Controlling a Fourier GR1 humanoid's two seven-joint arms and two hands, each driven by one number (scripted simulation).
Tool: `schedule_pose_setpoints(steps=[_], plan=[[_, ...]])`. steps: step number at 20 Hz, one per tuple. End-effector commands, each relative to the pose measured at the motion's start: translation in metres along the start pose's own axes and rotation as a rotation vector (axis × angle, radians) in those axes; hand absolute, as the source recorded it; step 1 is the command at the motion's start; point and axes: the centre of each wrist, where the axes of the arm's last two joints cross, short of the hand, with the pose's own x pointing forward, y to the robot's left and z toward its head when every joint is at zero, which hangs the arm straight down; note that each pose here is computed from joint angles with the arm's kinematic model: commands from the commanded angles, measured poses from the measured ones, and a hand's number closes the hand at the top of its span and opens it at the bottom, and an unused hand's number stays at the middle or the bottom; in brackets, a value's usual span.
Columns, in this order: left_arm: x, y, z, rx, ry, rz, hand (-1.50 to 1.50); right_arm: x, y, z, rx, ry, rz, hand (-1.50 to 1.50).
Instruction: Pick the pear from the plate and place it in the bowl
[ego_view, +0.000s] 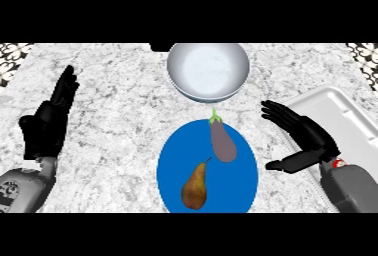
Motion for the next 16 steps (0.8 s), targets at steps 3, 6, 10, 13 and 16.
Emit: schedule_pose_setpoints(steps=[3,6,10,13,16], plan=[[0.009,0.003,0.005,0.0,-0.009,-0.006,0.0,0.062,-0.002,-0.033,0.187,0.127,0.277,-1.5],[-0.001,-0.009,-0.003,0.01,-0.01,0.002,0.0,0.063,0.028,-0.062,0.295,0.195,0.345,-1.5],[0.01,0.005,-0.002,0.008,-0.008,0.005,0.0,0.094,0.048,-0.086,0.42,0.226,0.391,-1.5],[0.006,0.006,-0.01,0.005,-0.01,-0.003,0.0,0.1,0.071,-0.107,0.479,0.259,0.392,-1.5],[0.005,0.001,-0.005,0.017,0.001,-0.007,0.0,0.091,0.086,-0.099,0.566,0.258,0.396,-1.5]])
